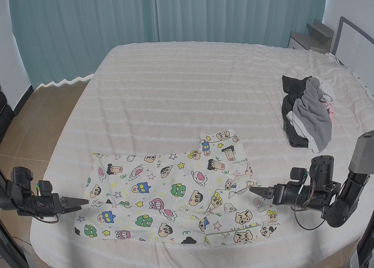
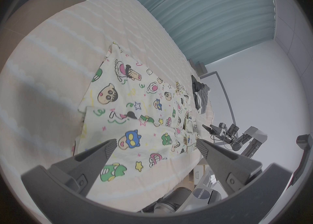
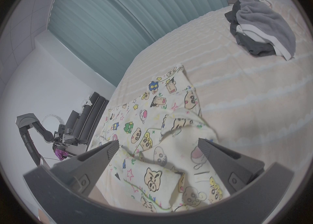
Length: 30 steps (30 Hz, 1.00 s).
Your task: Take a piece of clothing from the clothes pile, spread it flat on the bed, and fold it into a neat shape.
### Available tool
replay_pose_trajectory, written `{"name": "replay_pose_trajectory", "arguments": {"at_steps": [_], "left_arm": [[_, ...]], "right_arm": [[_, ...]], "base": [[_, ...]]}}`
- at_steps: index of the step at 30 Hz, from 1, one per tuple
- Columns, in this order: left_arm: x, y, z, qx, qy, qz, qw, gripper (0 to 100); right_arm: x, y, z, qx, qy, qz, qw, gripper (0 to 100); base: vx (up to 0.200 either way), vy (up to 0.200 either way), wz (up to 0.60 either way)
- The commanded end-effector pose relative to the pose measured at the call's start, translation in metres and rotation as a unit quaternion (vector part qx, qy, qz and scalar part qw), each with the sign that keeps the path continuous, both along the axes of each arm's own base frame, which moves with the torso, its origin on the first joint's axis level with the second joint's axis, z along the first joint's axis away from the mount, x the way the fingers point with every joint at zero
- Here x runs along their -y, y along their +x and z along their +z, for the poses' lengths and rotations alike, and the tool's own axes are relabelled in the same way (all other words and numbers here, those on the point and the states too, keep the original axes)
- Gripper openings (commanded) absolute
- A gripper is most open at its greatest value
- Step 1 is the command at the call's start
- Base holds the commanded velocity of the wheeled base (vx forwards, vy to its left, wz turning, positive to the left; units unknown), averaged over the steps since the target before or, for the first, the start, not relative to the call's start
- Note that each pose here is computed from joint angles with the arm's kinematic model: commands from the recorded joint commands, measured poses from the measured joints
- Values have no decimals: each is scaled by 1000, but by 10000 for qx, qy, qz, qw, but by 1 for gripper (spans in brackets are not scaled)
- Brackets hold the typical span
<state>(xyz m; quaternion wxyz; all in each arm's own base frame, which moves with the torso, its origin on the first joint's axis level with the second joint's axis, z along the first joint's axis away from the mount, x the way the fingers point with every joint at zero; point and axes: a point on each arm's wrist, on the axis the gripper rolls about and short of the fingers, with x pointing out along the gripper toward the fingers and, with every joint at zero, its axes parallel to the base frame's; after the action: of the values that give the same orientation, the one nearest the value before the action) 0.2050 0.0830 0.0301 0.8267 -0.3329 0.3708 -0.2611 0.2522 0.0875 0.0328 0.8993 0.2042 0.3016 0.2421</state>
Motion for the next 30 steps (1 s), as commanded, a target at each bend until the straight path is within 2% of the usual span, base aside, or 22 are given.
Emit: {"name": "replay_pose_trajectory", "arguments": {"at_steps": [1,8,13,19,30], "left_arm": [[0,-2,0,-15,-8,26,10000,100],[1,-4,-1,-20,-85,-14,10000,100],[2,-5,-4,59,5,-107,9999,100],[2,-5,-5,49,3,-113,9999,100],[0,-3,-4,65,13,-97,9999,100]], "right_arm": [[3,-7,6,66,-14,-76,9999,100],[1,-4,3,27,-58,-141,9999,100],[0,-4,4,49,-51,-118,9999,100],[0,-5,6,82,-46,-108,9999,100],[-1,-5,6,78,-41,-103,9999,100]], "base": [[0,0,0],[0,0,0],[0,0,0],[-200,0,0],[0,0,0]]}}
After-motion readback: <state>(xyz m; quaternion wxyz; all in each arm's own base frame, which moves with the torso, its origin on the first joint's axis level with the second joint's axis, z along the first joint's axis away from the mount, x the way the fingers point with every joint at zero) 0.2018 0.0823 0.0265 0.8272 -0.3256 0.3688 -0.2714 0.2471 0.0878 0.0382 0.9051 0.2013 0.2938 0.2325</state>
